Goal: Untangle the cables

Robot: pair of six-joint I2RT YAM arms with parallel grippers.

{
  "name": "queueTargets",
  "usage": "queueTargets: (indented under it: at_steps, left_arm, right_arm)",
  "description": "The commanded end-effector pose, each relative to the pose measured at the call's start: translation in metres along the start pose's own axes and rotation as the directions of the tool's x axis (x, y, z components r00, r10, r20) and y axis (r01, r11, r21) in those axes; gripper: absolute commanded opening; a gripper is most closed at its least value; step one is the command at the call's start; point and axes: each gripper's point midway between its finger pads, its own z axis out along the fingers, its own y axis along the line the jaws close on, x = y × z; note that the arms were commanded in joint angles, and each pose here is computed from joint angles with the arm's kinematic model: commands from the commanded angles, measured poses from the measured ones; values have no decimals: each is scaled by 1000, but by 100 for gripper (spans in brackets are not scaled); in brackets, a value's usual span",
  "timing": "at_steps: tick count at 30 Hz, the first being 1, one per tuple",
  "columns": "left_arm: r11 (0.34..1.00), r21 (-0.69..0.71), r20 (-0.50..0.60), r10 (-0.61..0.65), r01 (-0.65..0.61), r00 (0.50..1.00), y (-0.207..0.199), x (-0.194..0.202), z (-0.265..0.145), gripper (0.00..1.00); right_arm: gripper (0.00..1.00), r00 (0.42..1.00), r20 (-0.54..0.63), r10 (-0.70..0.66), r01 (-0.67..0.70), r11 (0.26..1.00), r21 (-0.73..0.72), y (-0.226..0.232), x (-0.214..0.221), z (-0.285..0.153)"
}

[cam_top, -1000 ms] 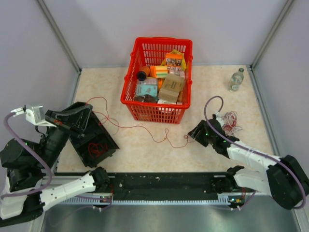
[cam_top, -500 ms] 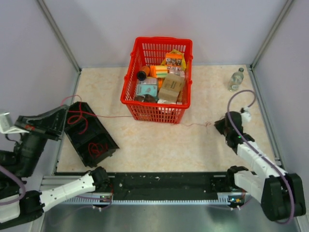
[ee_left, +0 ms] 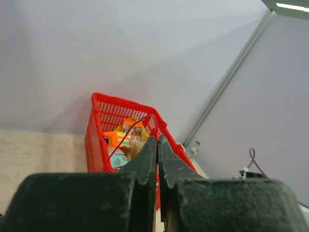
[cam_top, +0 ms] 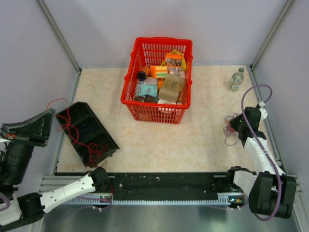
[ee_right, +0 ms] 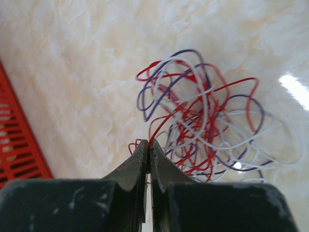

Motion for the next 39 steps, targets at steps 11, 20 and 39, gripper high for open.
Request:
queueTargets:
  at_steps: [11, 20, 39]
  left_arm:
    - [935, 326, -195, -82, 143, 977, -125, 64, 63, 0]
    - [907, 385, -216, -92, 171, 972, -154, 73, 81, 0]
    - [800, 566, -101, -171, 198, 980, -227, 8, 115, 0]
  right_arm:
    - [0, 956, -75, -283, 247, 917, -313, 58, 32, -31]
    - [0, 959, -61, -275, 241, 912, -332, 59, 33, -31]
    - [0, 958, -82, -275, 232, 911, -342, 58, 41, -26]
